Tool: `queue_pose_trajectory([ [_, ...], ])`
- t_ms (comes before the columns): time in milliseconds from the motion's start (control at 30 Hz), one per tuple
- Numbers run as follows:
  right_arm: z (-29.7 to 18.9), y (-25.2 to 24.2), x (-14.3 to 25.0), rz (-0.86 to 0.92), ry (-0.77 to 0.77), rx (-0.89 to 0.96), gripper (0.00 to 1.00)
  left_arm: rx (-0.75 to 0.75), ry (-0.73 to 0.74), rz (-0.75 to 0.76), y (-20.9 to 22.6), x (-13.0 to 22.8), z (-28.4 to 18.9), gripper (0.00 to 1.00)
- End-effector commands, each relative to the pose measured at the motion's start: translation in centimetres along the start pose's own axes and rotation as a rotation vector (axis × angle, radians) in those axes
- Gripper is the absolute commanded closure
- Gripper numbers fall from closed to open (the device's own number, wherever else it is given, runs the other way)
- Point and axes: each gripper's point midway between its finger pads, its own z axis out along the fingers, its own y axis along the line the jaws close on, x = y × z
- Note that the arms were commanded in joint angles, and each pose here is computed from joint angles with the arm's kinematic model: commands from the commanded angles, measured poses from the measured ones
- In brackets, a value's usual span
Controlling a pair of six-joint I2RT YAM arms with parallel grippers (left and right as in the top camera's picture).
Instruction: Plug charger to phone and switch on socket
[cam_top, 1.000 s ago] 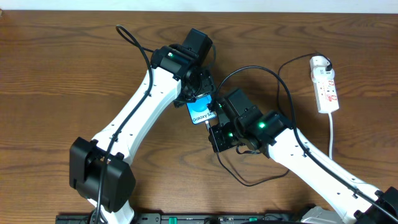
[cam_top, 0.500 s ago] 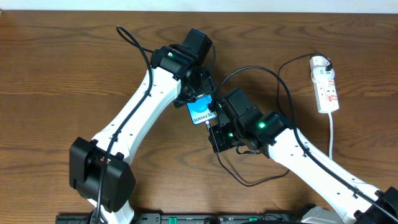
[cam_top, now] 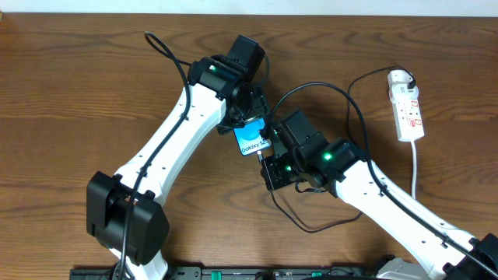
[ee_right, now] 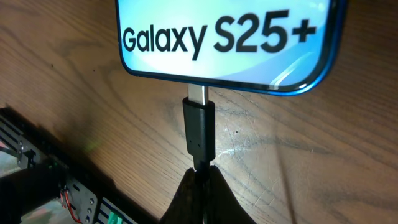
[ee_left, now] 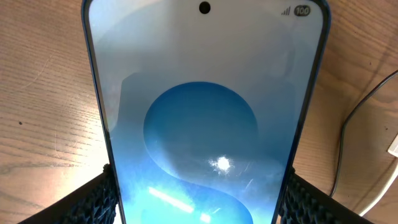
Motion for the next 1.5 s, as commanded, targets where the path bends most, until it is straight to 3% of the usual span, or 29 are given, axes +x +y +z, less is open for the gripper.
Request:
queue_pose_trajectory([
  [0,-0.15,0.72,-0.51,-0.005,-0.011,-0.015,0.99,0.043,-0.020,0.002,-0.80,-0.14,-1.59,0.36],
  [1467,-0.18,0.14,-0.89,-0.038,-0.030,0.016,0.99,0.052,-0.010,0.036,-0.97,0.05,-1.59,0.36],
])
